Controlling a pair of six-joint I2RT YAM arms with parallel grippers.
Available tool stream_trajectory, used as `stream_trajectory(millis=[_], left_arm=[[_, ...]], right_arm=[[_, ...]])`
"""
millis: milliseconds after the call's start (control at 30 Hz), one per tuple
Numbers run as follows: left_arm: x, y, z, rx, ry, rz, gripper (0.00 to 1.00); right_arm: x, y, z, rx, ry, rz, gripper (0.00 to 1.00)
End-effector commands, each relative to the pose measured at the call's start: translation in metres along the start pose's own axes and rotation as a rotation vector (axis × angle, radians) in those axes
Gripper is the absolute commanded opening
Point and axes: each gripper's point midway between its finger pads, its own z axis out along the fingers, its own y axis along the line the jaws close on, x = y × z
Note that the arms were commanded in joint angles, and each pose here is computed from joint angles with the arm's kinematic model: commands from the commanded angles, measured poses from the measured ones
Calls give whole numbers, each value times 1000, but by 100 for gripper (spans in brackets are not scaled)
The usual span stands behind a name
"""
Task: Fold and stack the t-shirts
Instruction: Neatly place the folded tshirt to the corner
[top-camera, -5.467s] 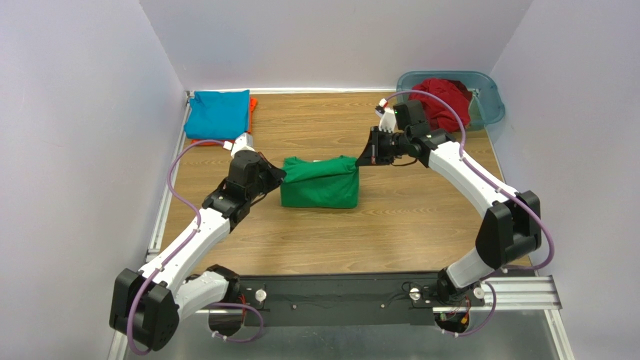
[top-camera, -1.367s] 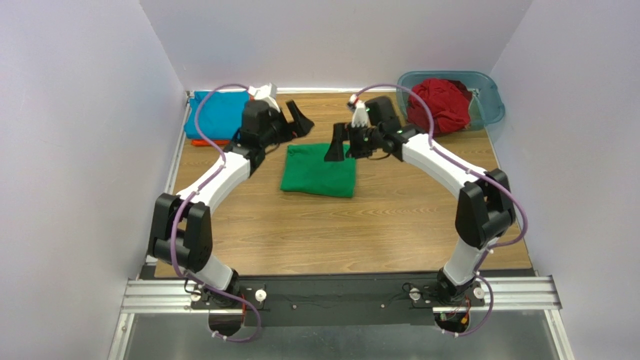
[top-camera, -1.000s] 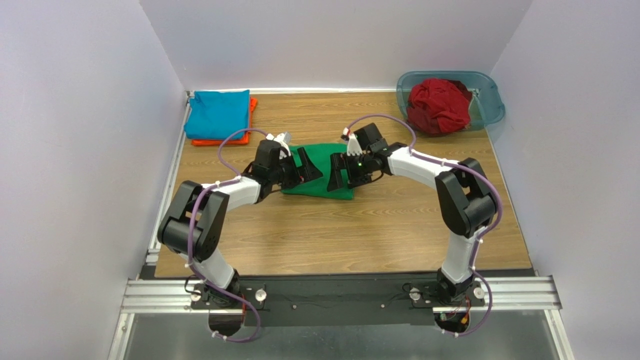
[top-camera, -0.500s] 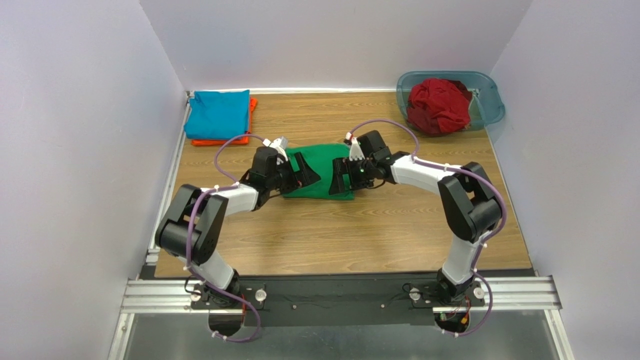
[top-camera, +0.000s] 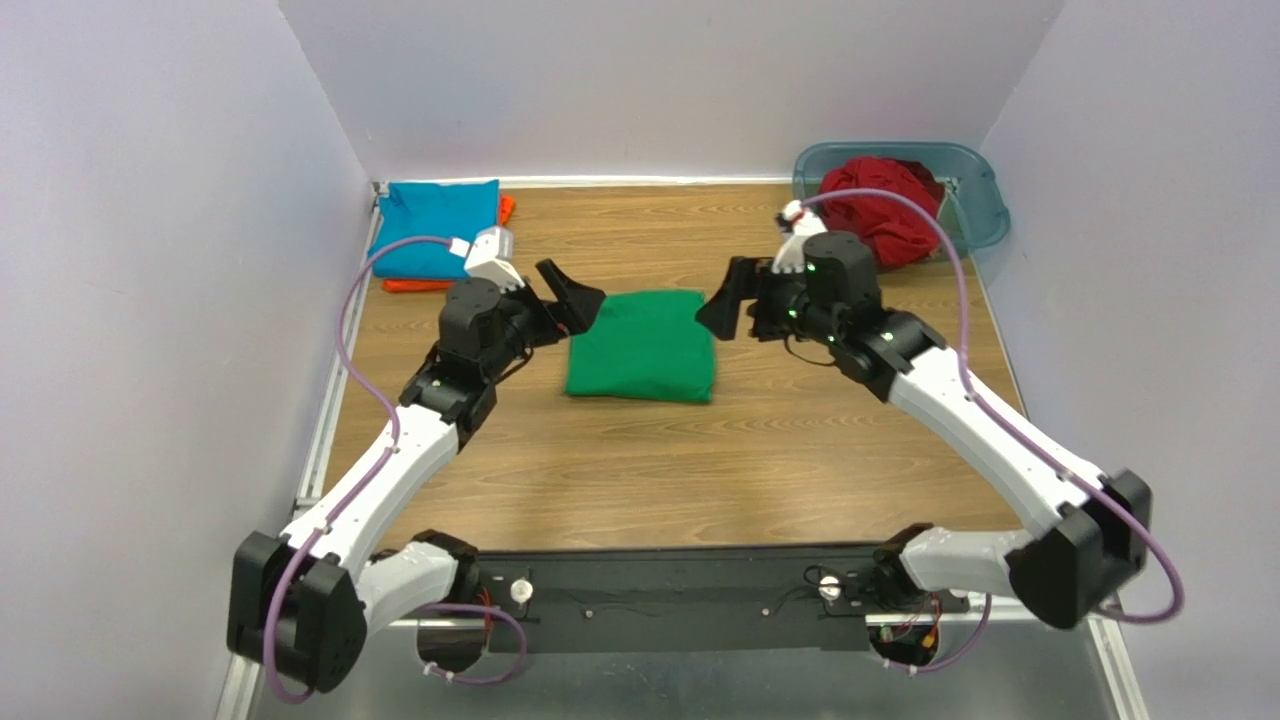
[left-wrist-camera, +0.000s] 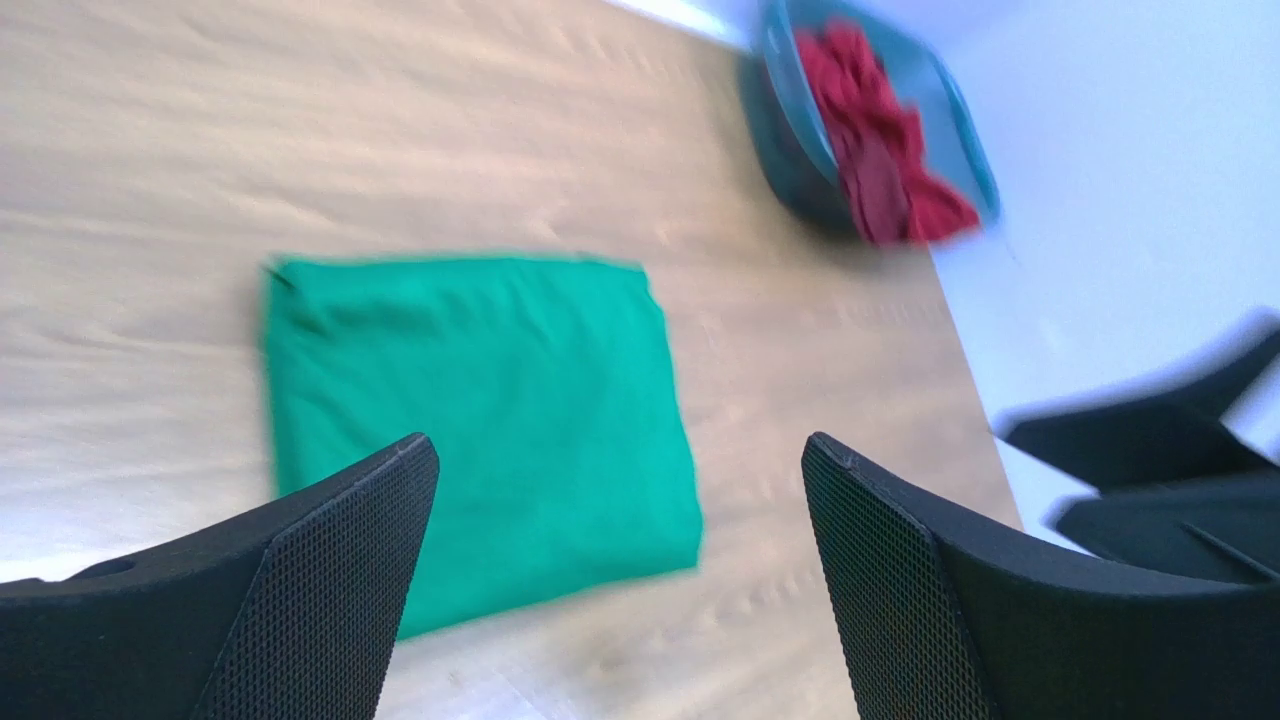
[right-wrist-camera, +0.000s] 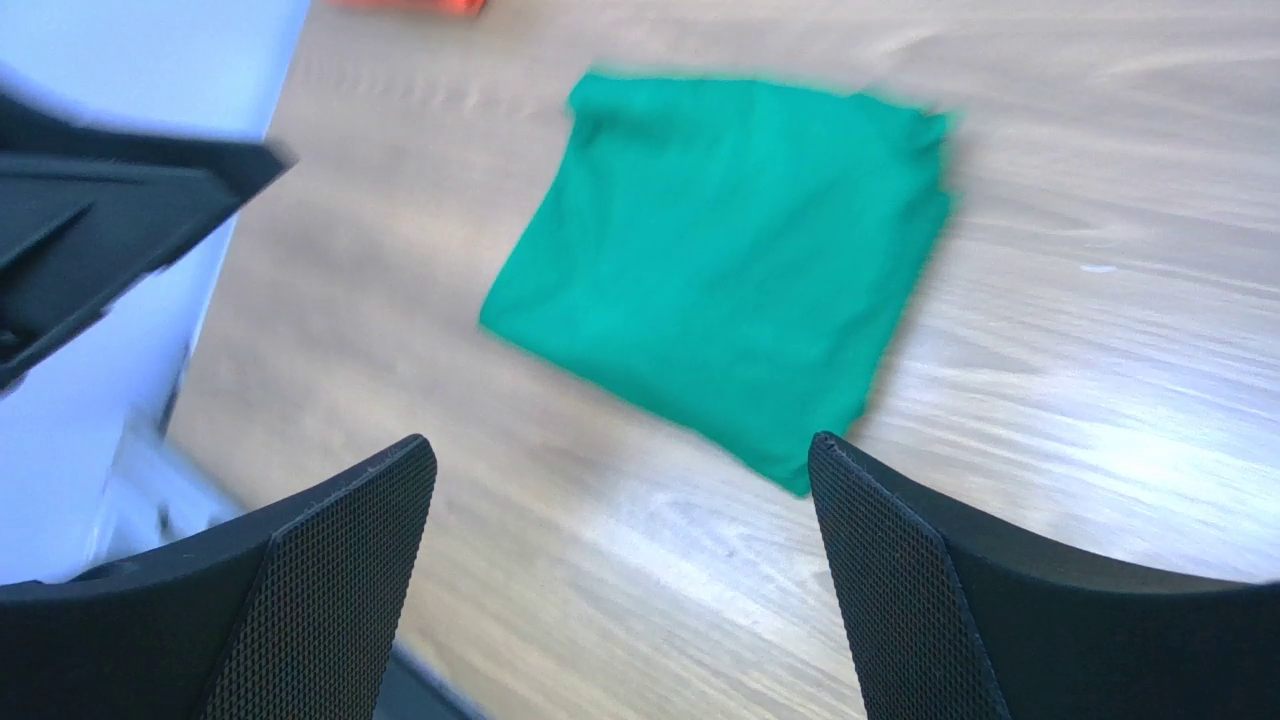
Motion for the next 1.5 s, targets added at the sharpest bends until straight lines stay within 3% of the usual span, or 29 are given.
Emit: stream_trajectory(millis=[0, 300, 533, 900, 1100, 1233, 1467], left_arm=[[-19, 43, -12, -231, -91, 61, 98], [7, 89, 23, -346, 32, 116, 98], [53, 117, 59, -374, 209, 126, 98], [96, 142, 85, -381, 370, 142, 98], [110, 153, 88, -407, 415, 145, 88], [121, 154, 92, -425, 460, 163, 74], [139, 160, 90, -532, 530, 179, 62]], right_arm=[[14, -57, -19, 287, -71, 90, 100], [30, -96, -47, 460, -154, 112, 100], [42, -98, -42, 449, -92, 63, 100], [53, -97, -28, 421, -4, 10, 100], [49, -98, -30, 434, -19, 6, 100], [49, -103, -33, 459, -34, 11, 100], [49, -105, -34, 473, -41, 16, 100]])
